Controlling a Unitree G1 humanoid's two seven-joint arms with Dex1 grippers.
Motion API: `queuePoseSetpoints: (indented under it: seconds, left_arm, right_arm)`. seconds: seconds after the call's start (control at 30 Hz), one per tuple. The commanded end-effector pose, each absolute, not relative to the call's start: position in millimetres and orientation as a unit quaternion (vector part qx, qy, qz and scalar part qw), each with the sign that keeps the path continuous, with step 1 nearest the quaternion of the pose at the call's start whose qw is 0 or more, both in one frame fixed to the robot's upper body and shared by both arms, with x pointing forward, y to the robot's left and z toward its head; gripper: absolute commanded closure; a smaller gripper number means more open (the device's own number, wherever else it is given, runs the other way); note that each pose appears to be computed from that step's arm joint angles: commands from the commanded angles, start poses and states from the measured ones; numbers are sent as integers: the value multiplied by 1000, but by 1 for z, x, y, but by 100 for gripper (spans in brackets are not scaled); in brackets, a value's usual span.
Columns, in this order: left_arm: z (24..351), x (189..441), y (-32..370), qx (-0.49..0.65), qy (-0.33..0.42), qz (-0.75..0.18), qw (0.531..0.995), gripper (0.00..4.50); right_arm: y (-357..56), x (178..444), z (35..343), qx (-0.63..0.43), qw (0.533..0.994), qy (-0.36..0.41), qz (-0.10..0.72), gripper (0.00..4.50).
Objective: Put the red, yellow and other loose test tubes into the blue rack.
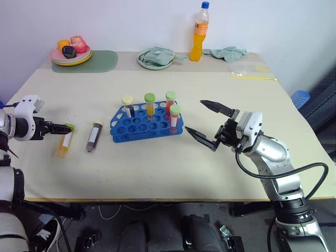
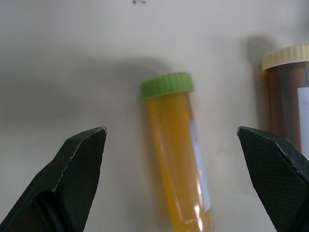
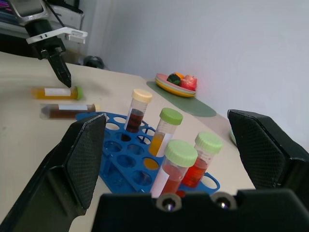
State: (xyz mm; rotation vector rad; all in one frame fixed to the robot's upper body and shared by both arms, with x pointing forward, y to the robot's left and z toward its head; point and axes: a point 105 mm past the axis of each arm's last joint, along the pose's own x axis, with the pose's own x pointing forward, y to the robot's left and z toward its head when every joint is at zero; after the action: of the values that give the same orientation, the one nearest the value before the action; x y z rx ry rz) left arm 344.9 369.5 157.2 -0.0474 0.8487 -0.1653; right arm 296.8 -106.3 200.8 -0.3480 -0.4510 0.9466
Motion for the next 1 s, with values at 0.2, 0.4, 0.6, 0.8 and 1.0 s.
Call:
queuePoseSetpoints:
  seconds: [0.2, 0.4, 0.6, 0.8, 1.0]
  left_arm:
    - [150, 343, 369, -33, 449, -60, 891, 0]
    - [137, 336, 362, -70, 474, -61, 875, 84]
    - [136, 335, 364, -76, 473, -50, 876, 372]
    - [171, 358, 379, -53, 356, -12, 933, 373]
    - [261, 383, 350, -83, -28, -95, 992, 373]
  right_arm:
    - [-108, 294, 214, -177, 850, -245, 432, 6]
    - [-112, 297, 215, -180, 856, -246, 418, 0]
    - [-111, 298, 215, -181, 856, -246, 416, 0]
    - [-116, 303, 218, -191, 860, -248, 404, 0]
    - [-122, 306, 217, -191, 868, -247, 387, 0]
